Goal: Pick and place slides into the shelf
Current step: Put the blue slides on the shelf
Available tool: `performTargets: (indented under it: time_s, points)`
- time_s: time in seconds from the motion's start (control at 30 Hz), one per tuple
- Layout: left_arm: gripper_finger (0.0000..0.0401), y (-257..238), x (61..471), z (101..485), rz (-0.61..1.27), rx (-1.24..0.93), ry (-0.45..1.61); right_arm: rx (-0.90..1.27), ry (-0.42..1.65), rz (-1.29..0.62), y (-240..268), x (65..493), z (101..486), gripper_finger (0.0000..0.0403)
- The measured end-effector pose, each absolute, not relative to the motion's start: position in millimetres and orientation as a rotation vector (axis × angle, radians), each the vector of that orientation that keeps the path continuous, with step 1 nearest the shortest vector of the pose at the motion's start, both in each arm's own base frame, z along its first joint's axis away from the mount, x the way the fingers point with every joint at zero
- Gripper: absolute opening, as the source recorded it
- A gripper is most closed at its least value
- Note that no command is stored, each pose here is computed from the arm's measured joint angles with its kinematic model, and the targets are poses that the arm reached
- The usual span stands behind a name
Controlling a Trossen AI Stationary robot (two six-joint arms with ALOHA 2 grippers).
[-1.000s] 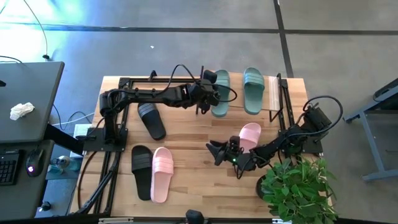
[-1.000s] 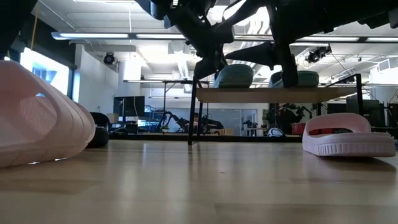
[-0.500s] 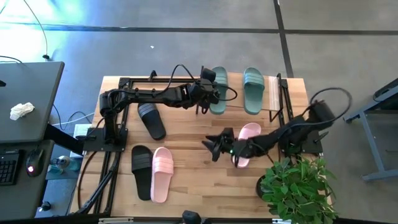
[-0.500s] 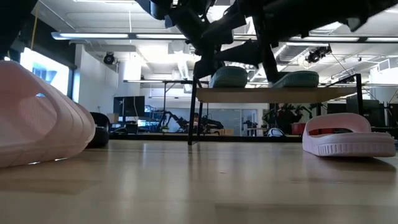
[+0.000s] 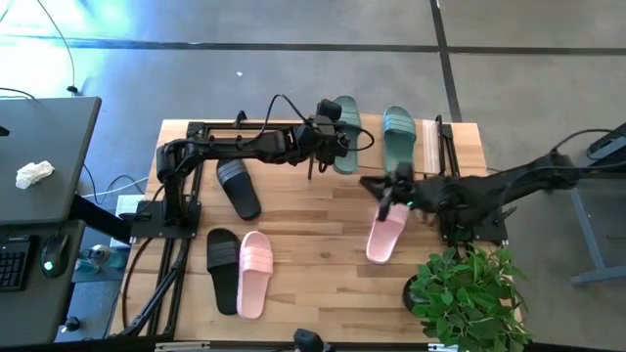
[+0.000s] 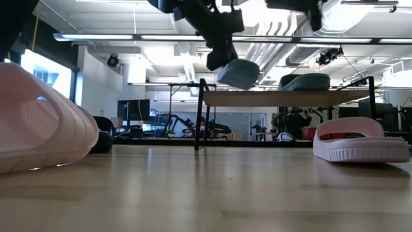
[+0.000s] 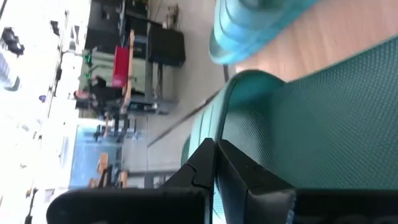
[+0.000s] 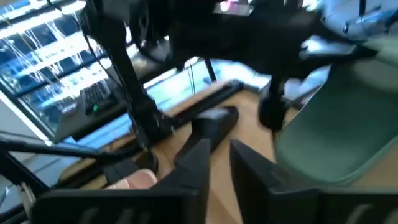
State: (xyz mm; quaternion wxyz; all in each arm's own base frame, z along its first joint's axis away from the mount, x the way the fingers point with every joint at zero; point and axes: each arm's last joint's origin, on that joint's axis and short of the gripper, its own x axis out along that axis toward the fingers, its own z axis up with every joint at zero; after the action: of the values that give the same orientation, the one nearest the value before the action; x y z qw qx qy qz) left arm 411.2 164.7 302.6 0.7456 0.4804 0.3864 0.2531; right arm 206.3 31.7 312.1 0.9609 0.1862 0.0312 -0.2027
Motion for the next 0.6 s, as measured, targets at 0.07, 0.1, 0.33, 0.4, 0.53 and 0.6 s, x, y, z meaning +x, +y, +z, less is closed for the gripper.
performTargets:
  time_s: [0.07,0.1,0.33,0.4,0.53,0.6]
  points:
    - [0.0001,165,414,303,0.538,1.051,0.817,0.344,0.038,-0.409,27,191,322,0.0008]
    - [0.0001,166,418,303,0.543,1.056,0.797,0.327,0.023,-0.410,25,184,326,0.0006]
    - [0.0000,174,443,295,0.505,1.088,0.807,0.275,-0.064,-0.454,15,145,345,0.0003]
    - [0.0000,176,448,296,0.506,1.084,0.809,0.276,-0.054,-0.464,13,139,345,0.0001]
    - [0.0000,180,456,301,0.532,1.044,0.786,0.296,-0.011,-0.472,13,136,340,0.0000]
    - [0.0000,181,460,300,0.535,1.036,0.780,0.295,0.011,-0.475,13,136,337,0.0000]
